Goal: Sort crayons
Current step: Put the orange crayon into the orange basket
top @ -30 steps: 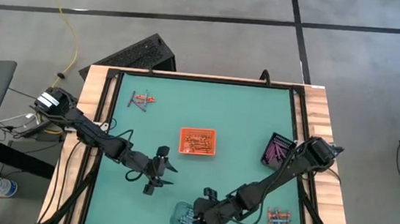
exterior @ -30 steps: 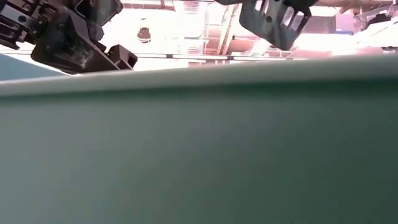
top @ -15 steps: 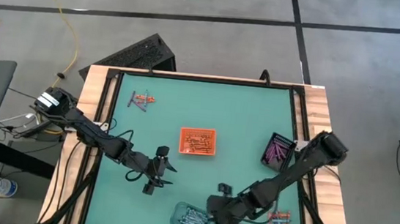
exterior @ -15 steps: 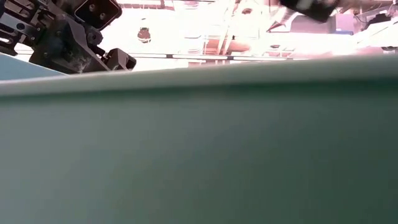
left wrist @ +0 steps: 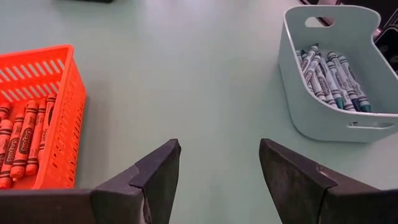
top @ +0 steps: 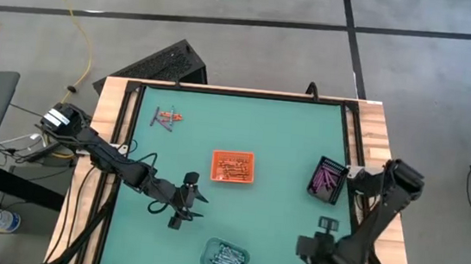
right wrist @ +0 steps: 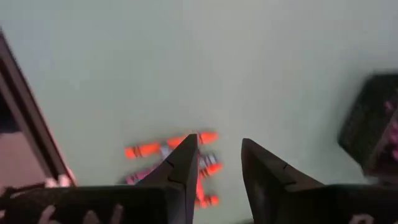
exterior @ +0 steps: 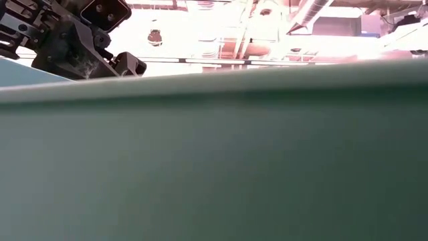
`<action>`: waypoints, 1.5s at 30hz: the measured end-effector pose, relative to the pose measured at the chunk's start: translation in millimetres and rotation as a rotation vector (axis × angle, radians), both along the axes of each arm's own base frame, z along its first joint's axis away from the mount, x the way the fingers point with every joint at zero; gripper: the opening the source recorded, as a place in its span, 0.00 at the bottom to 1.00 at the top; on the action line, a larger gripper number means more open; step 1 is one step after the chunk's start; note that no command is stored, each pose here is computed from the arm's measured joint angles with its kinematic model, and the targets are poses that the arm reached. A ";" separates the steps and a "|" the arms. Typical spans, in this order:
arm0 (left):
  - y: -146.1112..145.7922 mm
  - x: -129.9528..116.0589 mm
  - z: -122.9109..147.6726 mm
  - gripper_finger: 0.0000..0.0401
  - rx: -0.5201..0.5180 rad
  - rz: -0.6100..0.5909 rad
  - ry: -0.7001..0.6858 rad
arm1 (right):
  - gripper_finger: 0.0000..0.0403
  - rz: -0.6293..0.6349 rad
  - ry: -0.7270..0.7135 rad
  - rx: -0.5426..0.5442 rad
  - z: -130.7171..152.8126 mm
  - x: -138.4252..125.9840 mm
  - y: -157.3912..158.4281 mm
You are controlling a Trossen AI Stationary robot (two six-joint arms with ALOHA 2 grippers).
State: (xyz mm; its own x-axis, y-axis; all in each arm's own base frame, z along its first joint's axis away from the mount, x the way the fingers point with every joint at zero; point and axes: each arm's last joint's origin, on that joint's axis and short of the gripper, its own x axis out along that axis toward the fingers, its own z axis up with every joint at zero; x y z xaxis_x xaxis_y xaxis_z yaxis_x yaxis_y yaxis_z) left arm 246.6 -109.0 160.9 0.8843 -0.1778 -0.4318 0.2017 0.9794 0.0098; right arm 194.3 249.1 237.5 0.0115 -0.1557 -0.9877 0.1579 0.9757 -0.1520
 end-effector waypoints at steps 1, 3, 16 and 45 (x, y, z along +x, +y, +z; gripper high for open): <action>0.0 0.0 0.0 0.52 0.000 0.001 0.000 | 0.29 0.003 0.007 -0.012 0.2 -6.0 2.8; 0.1 0.0 0.0 0.52 -0.002 0.003 0.000 | 0.29 -0.005 0.007 -0.022 -0.3 -15.3 7.9; 0.1 0.1 0.2 0.52 -0.018 0.016 0.001 | 0.29 -0.081 0.093 -0.010 -42.2 -52.1 16.1; 0.4 0.2 0.2 0.52 -0.019 0.022 0.000 | 0.29 -0.051 0.118 0.052 -73.8 -56.9 10.6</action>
